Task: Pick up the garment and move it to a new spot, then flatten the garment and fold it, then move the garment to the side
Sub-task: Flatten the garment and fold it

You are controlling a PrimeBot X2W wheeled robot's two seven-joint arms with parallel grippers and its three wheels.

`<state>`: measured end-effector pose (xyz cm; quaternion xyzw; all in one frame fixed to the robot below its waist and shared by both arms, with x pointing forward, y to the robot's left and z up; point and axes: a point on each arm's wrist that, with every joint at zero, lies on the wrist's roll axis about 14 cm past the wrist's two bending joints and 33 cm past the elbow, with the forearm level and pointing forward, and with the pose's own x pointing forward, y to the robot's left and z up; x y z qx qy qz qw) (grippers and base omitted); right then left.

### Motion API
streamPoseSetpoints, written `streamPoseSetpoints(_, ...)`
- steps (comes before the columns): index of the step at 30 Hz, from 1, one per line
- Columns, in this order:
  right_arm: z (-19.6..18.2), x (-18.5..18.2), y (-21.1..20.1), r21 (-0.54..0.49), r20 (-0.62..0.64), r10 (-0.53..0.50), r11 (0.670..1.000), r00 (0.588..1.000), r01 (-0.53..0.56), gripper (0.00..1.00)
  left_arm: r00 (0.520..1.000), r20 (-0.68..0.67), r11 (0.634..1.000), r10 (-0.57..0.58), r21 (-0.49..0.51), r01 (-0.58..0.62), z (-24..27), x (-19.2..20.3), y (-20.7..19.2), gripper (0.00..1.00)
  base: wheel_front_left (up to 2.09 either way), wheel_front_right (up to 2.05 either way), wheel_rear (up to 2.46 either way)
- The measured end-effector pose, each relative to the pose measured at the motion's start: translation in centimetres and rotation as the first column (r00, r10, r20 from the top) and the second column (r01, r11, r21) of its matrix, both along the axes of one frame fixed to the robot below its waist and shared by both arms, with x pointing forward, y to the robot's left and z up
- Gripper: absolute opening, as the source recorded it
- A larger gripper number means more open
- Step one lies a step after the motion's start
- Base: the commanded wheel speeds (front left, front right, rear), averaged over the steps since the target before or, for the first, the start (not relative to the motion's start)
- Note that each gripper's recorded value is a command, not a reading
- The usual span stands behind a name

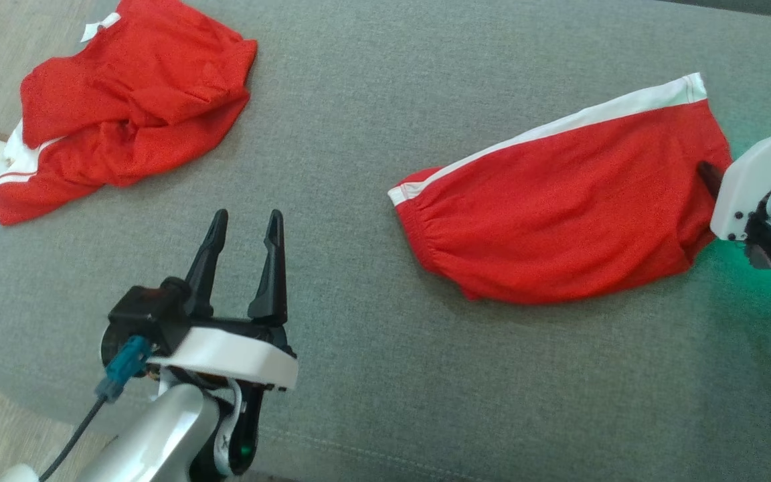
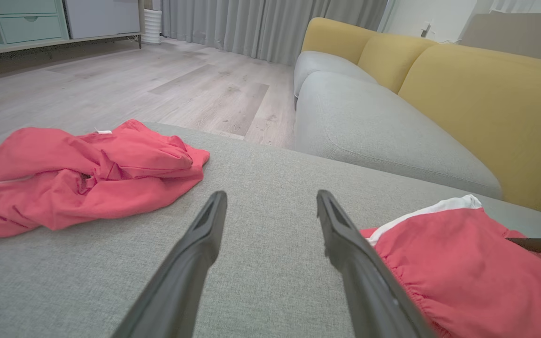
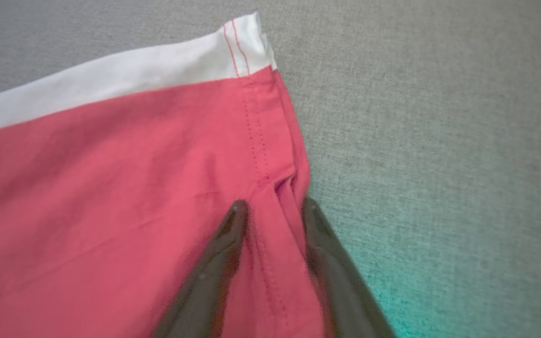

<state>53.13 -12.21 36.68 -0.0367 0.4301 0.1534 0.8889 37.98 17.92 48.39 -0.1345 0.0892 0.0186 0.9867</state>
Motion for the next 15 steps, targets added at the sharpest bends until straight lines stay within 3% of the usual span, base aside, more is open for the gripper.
streamPoseSetpoints(1, 0.1, -0.1, 0.0, 0.009, -0.005, -0.003, 1.0, 1.0, 0.004, 0.11, 1.0, 0.002, 1.0, -0.005, 0.004, 0.005, 0.0, 0.0, -0.1, 1.0, 0.0, 0.0, 0.0)
streamPoseSetpoints(2, 0.2, -0.3, 0.1, 0.021, -0.004, -0.008, 1.0, 1.0, 0.008, 0.0, 1.0, 0.004, 1.0, -0.009, 0.009, 0.009, 0.1, 0.0, -0.1, 1.0, 0.0, 0.0, 0.0)
streamPoseSetpoints(11, 2.8, -1.1, -1.2, 0.145, 0.169, -0.119, 0.985, 0.978, 0.095, 0.0, 0.995, 0.04, 0.996, -0.089, 0.021, 0.089, 1.1, 0.7, -2.1, 1.0, 0.0, 0.0, 0.0)
streamPoseSetpoints(15, 3.3, -3.4, -2.6, 0.203, 0.221, -0.198, 0.967, 0.955, 0.153, 0.0, 0.99, 0.035, 0.99, -0.137, 0.033, 0.136, 0.9, 0.5, -3.0, 1.0, 0.0, 0.0, 0.0)
